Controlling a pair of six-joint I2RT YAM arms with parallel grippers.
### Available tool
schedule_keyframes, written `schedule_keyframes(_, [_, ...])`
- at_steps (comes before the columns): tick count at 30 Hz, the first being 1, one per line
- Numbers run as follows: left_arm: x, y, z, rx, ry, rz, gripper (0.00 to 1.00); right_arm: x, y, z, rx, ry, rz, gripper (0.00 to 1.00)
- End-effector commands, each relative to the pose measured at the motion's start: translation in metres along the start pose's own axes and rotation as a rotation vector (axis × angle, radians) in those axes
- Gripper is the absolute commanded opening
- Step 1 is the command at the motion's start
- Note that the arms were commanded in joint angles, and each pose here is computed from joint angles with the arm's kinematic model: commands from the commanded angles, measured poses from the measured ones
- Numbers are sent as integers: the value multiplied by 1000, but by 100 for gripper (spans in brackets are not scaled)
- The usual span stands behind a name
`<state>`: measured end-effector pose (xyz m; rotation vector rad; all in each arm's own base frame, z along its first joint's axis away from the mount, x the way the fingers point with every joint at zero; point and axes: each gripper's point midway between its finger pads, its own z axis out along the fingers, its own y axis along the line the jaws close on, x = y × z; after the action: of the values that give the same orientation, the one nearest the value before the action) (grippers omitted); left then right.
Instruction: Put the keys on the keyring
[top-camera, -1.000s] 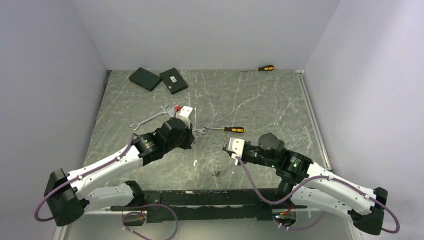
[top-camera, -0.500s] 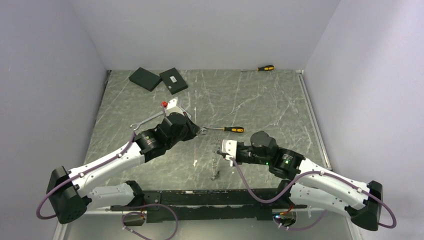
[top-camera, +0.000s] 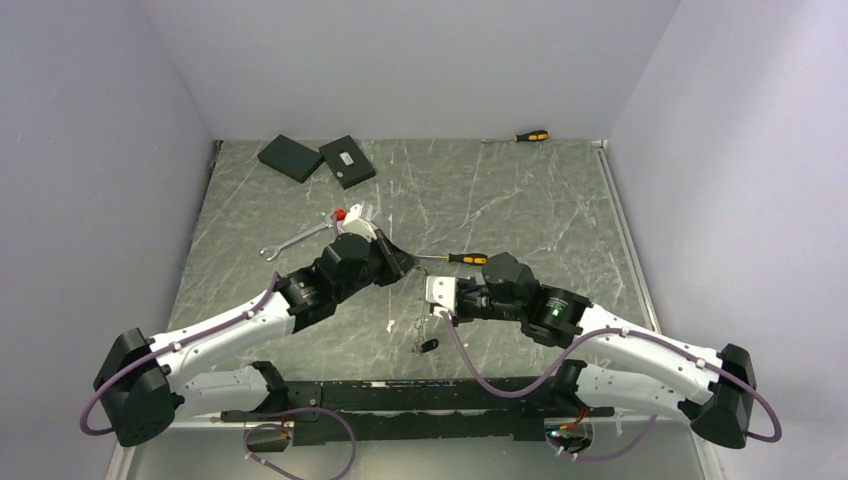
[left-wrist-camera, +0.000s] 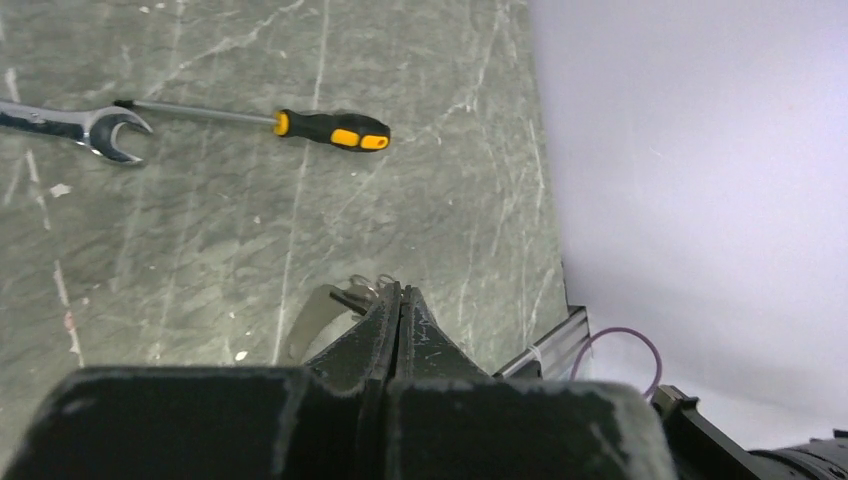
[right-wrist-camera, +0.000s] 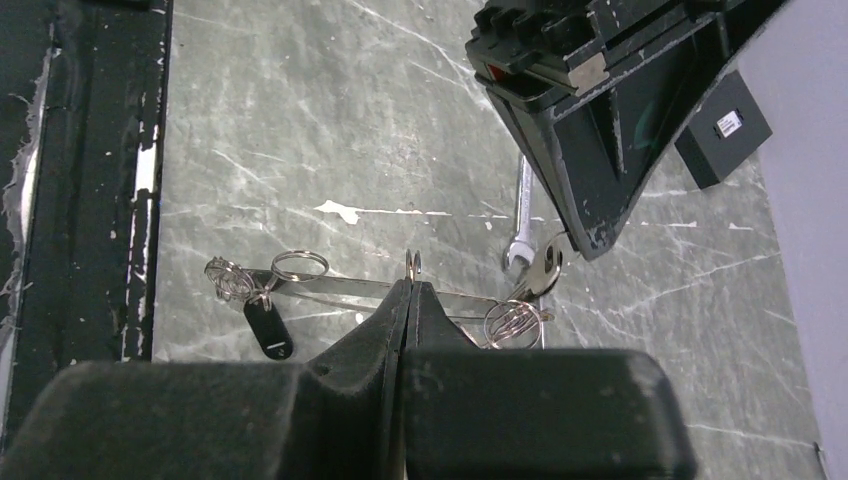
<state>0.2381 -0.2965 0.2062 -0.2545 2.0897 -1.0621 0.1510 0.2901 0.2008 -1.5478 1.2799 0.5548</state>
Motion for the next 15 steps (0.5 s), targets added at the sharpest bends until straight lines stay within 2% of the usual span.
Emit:
schedule_keyframes(1, [-2,-27,-4,145,-2,10,0,-31,-26,3,59,-70,-82,0])
schedule_keyframes(15, [9,-22,-2,146,42,10,0,-16,-52,16,158,30,-113,0])
